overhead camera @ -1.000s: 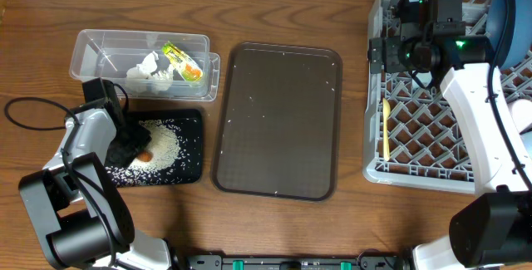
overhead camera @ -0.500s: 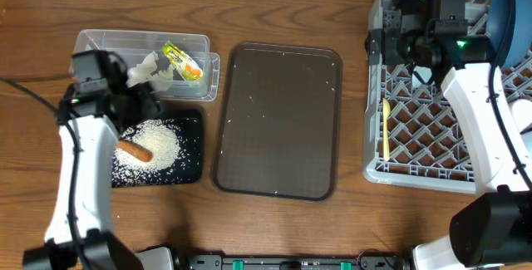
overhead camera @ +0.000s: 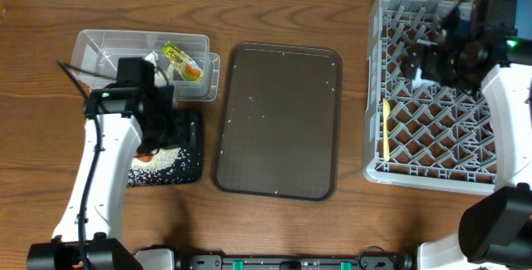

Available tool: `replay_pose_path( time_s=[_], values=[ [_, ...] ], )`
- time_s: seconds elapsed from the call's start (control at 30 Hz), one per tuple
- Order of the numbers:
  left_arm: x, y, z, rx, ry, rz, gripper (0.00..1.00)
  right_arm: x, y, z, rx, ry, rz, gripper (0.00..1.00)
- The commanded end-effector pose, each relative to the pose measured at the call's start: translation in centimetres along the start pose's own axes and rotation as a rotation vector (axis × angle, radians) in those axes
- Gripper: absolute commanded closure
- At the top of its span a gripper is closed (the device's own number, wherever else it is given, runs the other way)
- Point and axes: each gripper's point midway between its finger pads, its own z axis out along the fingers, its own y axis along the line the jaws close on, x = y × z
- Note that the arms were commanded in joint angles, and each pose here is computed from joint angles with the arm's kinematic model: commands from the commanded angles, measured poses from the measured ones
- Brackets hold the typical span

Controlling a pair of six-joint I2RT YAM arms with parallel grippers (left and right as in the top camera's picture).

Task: Sort waste into correct bins and load items into the dishwasher rack
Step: 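Lift the left gripper away from the black tray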

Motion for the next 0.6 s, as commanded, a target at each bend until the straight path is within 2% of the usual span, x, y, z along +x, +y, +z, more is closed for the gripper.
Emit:
replay_pose_path(
  time_s=[0.0,0.13,0.23,0.37,0.5,0.53,0.57],
  values=[
    [-0.8,0.6,-1.9,-0.001,-0.059,-0.009,0.16,0.4,-1.0,-0.5,0.025,0.020,0.026,0.02],
    [-0.7,0.2,-4.4,0.000,-0.167,0.032,0.16,2.0,-0.6,-1.1,0.026,0.067,0.022,0.02],
    [-0.2,-0.3,-6.9,0.003,-0.300,0.067,0.16,2.2,-0.6,-2.2,0.037,0.020,-0.001,0.04],
    [1.1,-0.8,-9.7,0.008,-0.505,0.105,0.15,2.0,-0.4,-4.9,0.055,-0.168,-0.038,0.03],
    [3.0,0.2,-12.0,-0.037,-0.708,0.038,0.15,2.8,0.1,-7.9,0.049,-0.402,-0.081,0.01],
    [3.5,0.2,-12.5,-0.036,-0.751,0.039,0.14,3.2,0.0,-8.6,0.056,-0.458,-0.089,0.01],
    [3.8,0.1,-12.8,-0.032,-0.786,0.046,0.05,3.7,-0.1,-9.2,0.068,-0.503,-0.093,0.01]
  ],
)
